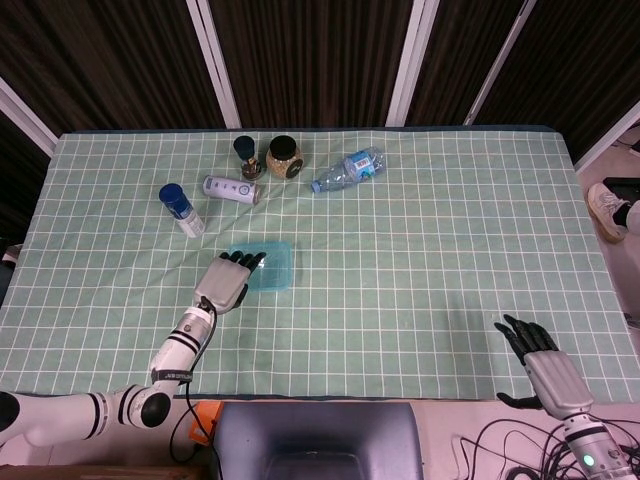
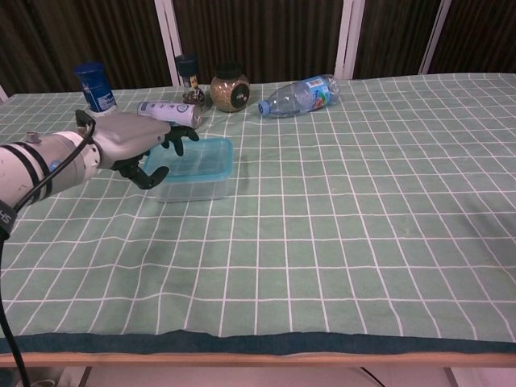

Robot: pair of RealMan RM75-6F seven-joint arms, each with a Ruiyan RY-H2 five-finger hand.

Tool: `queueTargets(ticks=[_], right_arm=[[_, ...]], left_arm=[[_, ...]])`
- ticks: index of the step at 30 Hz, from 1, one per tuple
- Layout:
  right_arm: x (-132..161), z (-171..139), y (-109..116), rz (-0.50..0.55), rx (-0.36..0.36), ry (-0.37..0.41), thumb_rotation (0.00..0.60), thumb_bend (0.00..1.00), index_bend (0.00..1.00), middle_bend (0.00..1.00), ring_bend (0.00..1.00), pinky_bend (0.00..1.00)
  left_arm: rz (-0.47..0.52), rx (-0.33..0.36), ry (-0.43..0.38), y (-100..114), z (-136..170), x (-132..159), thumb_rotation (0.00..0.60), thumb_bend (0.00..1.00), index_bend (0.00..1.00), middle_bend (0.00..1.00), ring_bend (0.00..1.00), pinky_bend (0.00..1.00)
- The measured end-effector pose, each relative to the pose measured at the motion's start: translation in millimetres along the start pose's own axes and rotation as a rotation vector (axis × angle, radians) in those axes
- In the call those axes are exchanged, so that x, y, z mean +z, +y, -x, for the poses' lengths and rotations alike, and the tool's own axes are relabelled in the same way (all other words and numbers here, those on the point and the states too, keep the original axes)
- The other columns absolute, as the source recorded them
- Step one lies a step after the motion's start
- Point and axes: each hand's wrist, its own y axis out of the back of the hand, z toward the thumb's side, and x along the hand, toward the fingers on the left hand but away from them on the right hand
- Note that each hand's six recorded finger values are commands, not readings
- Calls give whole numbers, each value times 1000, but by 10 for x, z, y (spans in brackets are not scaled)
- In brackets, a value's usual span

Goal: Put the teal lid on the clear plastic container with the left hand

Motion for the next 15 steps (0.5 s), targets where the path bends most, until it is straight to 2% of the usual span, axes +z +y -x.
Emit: queueTargets(ticks=[15], right_arm=[[-7,-6,6,1,-2,-2,600,293,0,0,0,0]], left_arm=[[-31,-39,-4,-113,10,22,600,580,93,271,231,328]])
